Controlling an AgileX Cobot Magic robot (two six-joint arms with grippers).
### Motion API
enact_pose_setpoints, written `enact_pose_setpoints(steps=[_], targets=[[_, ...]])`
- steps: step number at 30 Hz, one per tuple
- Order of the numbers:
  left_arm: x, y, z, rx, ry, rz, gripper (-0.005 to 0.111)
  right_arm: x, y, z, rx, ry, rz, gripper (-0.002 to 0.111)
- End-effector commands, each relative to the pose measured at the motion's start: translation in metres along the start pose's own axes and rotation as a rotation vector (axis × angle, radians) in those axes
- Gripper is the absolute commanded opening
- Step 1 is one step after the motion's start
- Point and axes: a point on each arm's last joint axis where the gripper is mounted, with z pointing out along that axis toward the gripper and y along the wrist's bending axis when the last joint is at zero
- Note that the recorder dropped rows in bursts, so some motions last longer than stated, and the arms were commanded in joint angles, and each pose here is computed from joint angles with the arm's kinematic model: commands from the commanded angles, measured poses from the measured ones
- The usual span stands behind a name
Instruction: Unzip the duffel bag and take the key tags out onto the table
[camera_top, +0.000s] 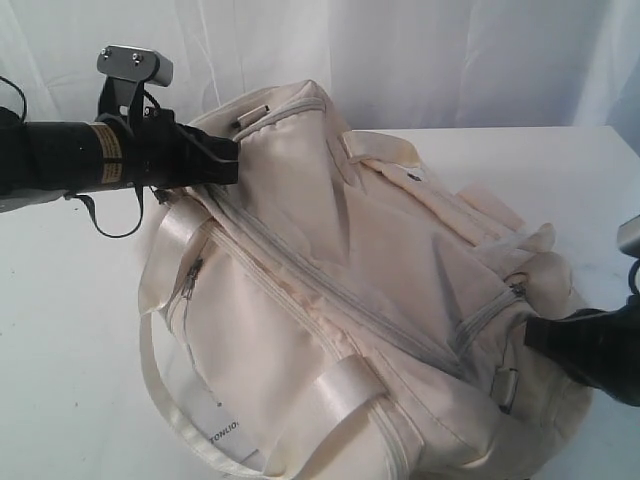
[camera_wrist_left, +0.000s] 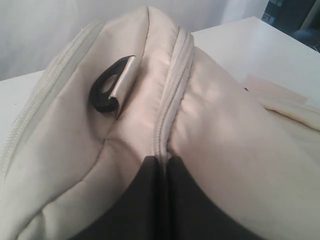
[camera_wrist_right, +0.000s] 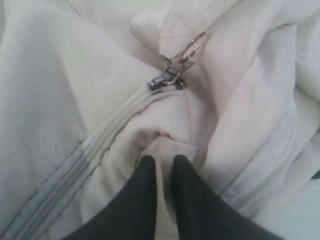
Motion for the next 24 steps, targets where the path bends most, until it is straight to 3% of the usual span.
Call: enact_pose_setpoints(steps=[1, 7, 10, 13, 17, 19, 24], targets=[[-0.002, 0.002, -0.002, -0.022, 0.001, 0.005, 0.0, 0.001, -0.003, 0.0, 0.025, -0.002, 0.001, 0.001], [-0.018, 0.012, -0.023, -0.12, -0.018, 0.007, 0.0, -0.002, 0.014, -0.004, -0.127, 0.03, -0.023, 0.001], [-0.027, 0.018, -0.038, -0.189, -0.015, 0.023, 0.0, -0.008, 0.017, -0.011, -0.121, -0.023, -0.043, 0.007], [-0.035, 0.018, -0.054, -0.23, -0.02, 0.055, 0.0, -0.015, 0.016, -0.018, -0.078, -0.097, -0.06, 0.022], [-0.029, 0.017, -0.08, -0.269, -0.018, 0.021, 0.0, -0.02, 0.021, -0.036, -0.071, -0.206, -0.095, 0.074], [-0.025, 0.013, -0.089, -0.271, -0.017, 0.023, 0.0, -0.021, 0.024, -0.042, -0.085, -0.234, -0.11, 0.08], [-0.023, 0.004, -0.106, -0.266, -0.043, 0.03, 0.0, -0.011, 0.014, -0.032, -0.029, -0.19, -0.08, 0.08]])
